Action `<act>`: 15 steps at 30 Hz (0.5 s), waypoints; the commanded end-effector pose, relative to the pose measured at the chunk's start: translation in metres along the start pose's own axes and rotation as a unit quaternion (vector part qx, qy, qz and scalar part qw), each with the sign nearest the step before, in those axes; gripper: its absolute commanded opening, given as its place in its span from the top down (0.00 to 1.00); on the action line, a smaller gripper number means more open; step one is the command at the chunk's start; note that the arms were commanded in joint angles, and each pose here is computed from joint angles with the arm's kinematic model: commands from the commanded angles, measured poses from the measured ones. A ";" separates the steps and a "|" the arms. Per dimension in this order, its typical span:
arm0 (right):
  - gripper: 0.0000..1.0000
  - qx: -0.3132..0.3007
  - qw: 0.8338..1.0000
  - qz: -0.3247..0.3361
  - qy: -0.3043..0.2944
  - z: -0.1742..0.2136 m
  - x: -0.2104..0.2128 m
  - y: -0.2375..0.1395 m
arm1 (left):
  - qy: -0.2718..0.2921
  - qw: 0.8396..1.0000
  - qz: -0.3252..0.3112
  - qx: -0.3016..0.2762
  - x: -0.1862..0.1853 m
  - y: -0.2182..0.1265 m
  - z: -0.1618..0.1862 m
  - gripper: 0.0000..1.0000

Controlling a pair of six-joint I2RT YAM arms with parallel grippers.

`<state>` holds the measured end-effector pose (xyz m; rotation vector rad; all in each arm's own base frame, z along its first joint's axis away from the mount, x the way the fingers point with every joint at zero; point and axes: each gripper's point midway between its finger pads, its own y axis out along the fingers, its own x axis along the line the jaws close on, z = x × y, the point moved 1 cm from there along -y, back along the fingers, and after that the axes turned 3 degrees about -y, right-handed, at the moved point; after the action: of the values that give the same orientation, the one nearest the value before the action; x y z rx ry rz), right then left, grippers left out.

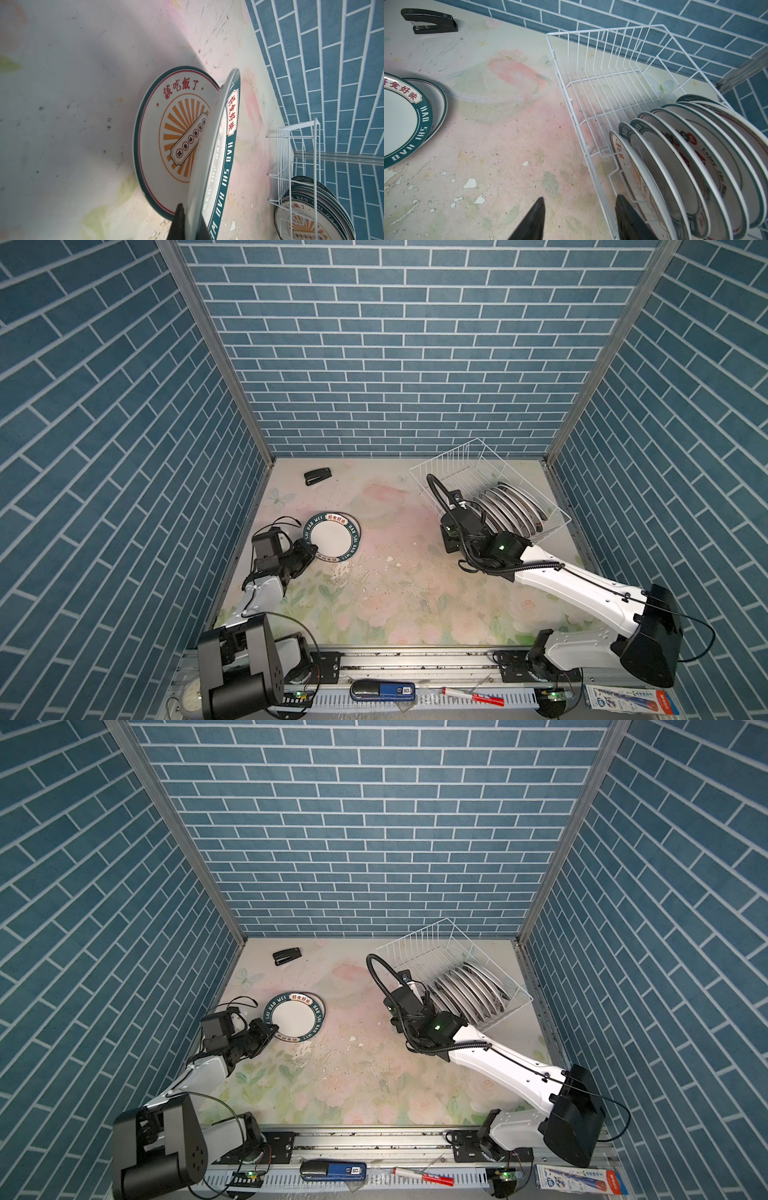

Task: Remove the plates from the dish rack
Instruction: 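Lower the green-rimmed plate onto the sunburst plate with the left gripper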

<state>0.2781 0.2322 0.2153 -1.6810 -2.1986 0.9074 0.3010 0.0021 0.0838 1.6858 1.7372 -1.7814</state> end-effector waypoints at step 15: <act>0.45 0.010 1.000 0.001 -0.020 0.024 -0.005 0.001 | 0.011 1.000 0.001 0.002 -0.001 0.014 -0.015 0.93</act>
<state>0.2715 0.2240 0.2012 -1.6725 -2.1893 0.9408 0.3139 0.0054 0.0730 1.6718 1.7331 -1.8155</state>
